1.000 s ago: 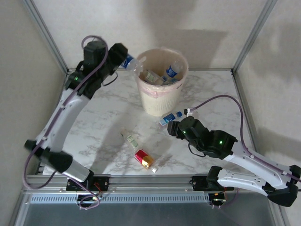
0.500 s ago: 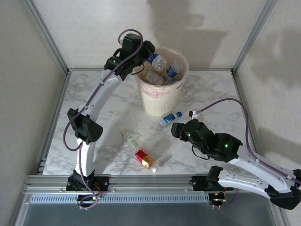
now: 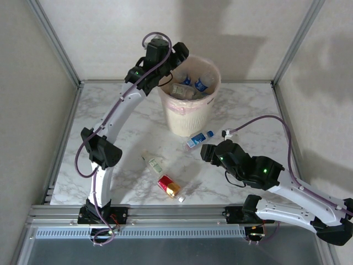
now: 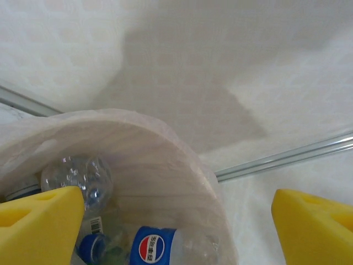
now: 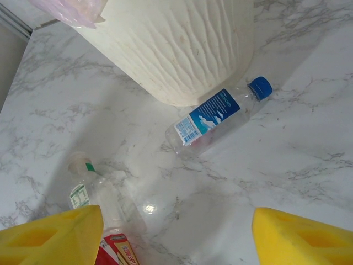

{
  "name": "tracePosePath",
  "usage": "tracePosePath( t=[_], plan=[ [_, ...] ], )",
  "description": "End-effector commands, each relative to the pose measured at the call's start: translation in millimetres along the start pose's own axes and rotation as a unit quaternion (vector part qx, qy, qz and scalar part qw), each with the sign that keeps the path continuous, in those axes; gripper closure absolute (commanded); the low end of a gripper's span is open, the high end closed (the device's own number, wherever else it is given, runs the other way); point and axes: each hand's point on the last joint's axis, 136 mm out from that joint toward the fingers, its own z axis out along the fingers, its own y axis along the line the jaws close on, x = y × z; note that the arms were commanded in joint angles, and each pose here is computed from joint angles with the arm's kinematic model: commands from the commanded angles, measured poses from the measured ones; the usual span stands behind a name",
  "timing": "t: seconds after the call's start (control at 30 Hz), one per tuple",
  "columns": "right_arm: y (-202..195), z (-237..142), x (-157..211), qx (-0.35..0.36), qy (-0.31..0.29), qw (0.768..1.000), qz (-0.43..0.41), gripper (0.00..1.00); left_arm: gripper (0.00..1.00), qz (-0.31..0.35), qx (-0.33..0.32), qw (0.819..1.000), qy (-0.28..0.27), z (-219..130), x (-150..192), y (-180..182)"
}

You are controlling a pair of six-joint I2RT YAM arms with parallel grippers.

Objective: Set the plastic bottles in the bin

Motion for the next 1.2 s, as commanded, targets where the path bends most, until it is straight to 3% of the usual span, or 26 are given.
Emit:
tracePosePath(
  t=[0.0, 0.23, 0.43, 0.57, 0.77, 0.93, 1.17],
  plan=[
    [-4, 3, 4, 0.015, 0.002, 1.0, -0.004, 0.26, 0.14, 0.021, 0.023, 0.998, -0.054, -54, -41, -30],
    [1, 12, 10, 0.017, 0.014, 1.0, -0.017, 0.2, 0.16, 0.068, -0.002, 0.996, -0.051, -131, -29, -3],
    [10, 25, 23, 0.005, 0.04, 0.999, -0.034, 0.19, 0.16, 0.086, -0.096, 0.991, -0.029, -198, 14, 103],
    [25, 31, 31, -0.028, 0.057, 0.997, -0.051, 0.19, 0.16, 0.07, -0.16, 0.984, 0.015, -226, 62, 182],
    [31, 41, 36, -0.026, 0.068, 0.995, -0.064, 0.17, 0.17, 0.017, -0.199, 0.975, 0.098, -224, 138, 256],
    [32, 39, 32, -0.027, 0.062, 0.996, -0.061, 0.17, 0.18, -0.017, -0.211, 0.967, 0.144, -203, 181, 281],
    [16, 35, 35, -0.007, 0.058, 0.997, -0.049, 0.17, 0.18, -0.026, -0.239, 0.958, 0.158, -197, 211, 298]
  ],
)
